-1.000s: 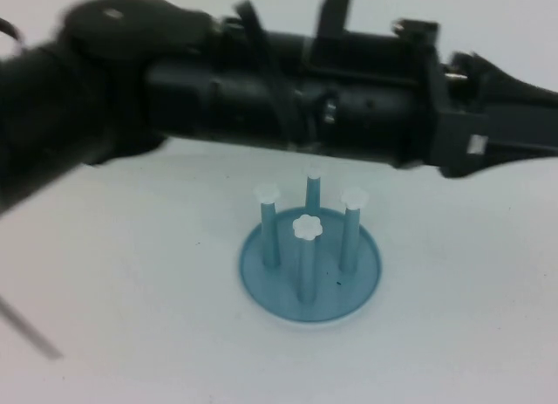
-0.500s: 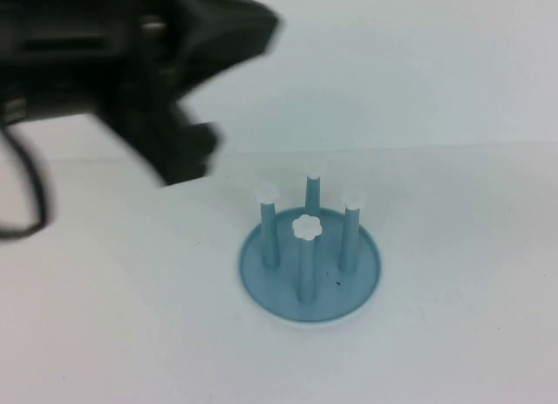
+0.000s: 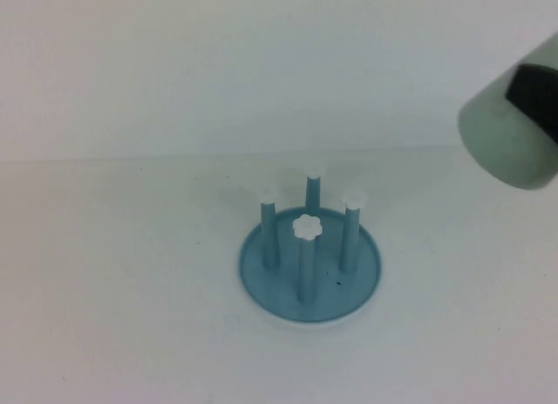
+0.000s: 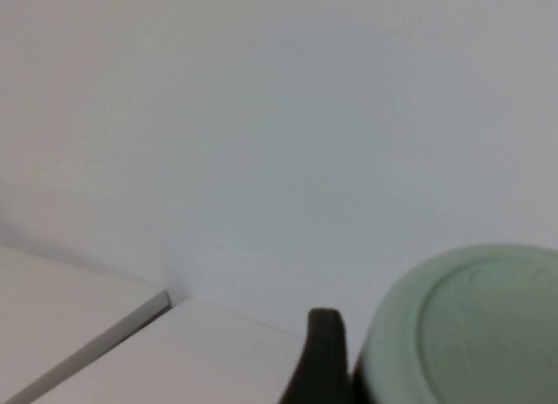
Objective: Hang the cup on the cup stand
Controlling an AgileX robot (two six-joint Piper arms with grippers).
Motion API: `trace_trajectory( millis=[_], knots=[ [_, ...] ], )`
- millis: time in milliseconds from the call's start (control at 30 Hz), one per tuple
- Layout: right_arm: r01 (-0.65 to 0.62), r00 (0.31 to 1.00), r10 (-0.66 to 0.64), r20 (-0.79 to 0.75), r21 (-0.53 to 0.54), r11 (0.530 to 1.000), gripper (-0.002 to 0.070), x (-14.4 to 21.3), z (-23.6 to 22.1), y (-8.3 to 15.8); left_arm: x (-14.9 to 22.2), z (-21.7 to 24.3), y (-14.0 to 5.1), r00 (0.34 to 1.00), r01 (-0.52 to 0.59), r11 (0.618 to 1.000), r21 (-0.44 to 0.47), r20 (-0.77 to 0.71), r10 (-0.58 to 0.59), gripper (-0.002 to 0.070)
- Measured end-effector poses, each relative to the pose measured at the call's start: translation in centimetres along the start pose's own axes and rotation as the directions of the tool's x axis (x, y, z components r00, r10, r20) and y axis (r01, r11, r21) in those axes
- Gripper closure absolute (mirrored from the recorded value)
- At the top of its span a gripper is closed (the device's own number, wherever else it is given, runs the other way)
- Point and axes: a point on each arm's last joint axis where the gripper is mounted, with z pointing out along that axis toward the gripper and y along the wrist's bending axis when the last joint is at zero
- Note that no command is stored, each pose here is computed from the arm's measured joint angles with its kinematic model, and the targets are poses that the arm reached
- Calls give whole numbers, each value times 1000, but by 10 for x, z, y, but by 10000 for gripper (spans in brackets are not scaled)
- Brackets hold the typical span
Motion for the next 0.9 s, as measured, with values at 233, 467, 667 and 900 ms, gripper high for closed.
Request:
trace_trajectory(
  millis=[233,467,667,900],
  knots=[
    [69,993,-82,-80,-154,986,92,-2,71,-24,40,-24,6,1000,10,988,-155,28,-6,675],
    [81,986,-108,-127,-201,976,93,10,128,-52,70,-23,8,991,-64,975,-214,-130,36,675],
    [134,976,-172,-135,-255,958,93,22,168,-56,87,-26,8,976,-72,965,-252,-216,16,675],
    [235,947,-298,-123,-370,899,93,47,206,-32,111,-46,7,985,-14,916,-402,-166,-58,675]
  ],
)
